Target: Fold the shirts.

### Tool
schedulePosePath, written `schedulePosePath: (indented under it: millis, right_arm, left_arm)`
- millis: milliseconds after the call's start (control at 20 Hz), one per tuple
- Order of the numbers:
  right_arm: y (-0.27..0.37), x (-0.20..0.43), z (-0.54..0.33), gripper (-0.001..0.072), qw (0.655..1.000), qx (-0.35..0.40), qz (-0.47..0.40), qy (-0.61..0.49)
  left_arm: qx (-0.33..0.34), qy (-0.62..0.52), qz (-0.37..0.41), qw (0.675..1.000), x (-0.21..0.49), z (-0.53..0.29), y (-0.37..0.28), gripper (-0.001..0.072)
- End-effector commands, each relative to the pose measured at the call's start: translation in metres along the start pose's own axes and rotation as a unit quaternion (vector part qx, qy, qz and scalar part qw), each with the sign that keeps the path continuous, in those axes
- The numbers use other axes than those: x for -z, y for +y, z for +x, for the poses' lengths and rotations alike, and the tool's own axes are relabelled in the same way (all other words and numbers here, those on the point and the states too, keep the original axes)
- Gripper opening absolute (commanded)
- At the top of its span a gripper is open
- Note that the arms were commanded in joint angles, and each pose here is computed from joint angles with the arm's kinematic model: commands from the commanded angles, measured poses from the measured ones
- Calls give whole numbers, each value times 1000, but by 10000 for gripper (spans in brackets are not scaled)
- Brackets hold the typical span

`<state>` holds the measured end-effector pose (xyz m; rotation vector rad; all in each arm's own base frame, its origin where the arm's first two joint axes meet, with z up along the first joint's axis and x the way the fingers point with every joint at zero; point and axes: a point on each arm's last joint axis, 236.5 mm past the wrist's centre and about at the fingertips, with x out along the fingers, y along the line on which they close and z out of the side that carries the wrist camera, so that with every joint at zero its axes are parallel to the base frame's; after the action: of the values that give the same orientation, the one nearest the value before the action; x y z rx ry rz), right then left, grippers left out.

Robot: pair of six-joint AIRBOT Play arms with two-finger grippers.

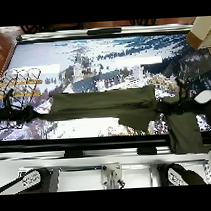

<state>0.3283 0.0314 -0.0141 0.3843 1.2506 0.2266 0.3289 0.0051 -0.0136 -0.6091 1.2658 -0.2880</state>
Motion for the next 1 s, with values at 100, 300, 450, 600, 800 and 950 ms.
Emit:
schedulePosePath:
  millis: [100, 300, 450, 600, 800, 950]
  right_arm:
    - [-2, -88, 14, 78, 999, -13, 33, -42]
    - [1, -127, 52, 79, 999, 1, 19, -49]
    - [-17, -131, 74, 80, 998, 20, 51, -43]
    - [-27, -124, 79, 255, 998, 37, 40, -28]
    - [-40, -104, 65, 611, 997, 75, -30, 17]
    - [-56, -75, 68, 647, 990, 101, -45, 83]
  left_arm:
    - [3, -12, -7, 1000, -64, 24, -12, 28]
    - [8, 12, -2, 1000, -94, 61, -15, 28]
    - [6, 11, -15, 1000, -111, 79, -9, 27]
    - [8, 19, -34, 999, -111, 90, -2, 105]
    - [23, 61, -30, 997, -94, 85, -11, 544]
    - [32, 84, -25, 996, -84, 78, -19, 533]
